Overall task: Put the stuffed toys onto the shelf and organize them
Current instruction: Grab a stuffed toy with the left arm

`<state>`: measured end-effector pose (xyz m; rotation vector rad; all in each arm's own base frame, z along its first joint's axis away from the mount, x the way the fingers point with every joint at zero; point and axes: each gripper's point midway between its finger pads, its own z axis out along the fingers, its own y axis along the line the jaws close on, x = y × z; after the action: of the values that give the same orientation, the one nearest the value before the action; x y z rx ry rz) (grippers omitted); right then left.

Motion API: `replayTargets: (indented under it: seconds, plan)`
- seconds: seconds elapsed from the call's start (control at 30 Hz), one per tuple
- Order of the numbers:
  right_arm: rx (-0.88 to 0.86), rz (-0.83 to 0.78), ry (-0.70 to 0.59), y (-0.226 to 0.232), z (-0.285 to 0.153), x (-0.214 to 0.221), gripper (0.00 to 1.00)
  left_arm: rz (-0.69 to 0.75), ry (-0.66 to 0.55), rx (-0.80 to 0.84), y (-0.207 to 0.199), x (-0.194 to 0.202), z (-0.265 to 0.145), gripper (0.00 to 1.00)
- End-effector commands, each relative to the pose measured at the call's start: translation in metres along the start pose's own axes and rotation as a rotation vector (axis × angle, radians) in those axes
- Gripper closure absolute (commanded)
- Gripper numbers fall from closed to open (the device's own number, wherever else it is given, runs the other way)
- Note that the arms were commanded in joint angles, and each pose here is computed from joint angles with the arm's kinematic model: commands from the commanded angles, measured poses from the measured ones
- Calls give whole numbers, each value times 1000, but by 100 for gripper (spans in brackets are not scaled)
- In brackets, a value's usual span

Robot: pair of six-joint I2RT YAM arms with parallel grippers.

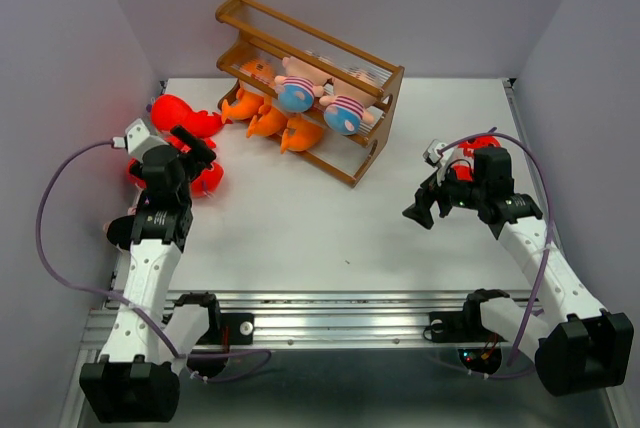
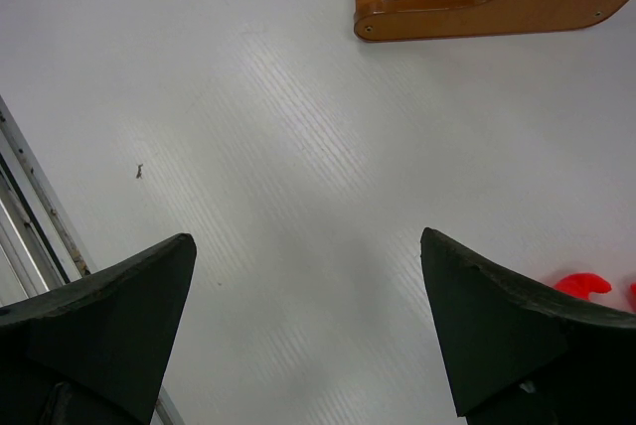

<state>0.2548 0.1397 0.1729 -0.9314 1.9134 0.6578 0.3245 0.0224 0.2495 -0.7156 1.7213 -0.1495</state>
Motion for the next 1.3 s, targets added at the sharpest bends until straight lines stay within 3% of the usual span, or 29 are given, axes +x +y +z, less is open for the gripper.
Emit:
replayTargets:
  seconds: [0.0,0.33,0.63,0.87,1.07,1.27]
  plan:
    - [24,-38,-22,-6,-2,-6,0,-83,-54,-189,40,1,-8,1]
    - [27,-31,-9,-8,0,-2,0,-92,26,-552,105,41,-12,1]
    - [26,-29,-3,-9,1,0,0,-111,-4,-692,127,44,-18,1]
    - [30,-23,7,-11,3,2,0,-37,-56,-845,152,43,-15,1]
    - [29,-20,13,-11,4,4,0,-84,-78,-980,184,45,-9,2]
    - [25,-17,14,-11,4,4,0,-99,-48,-986,196,37,5,4]
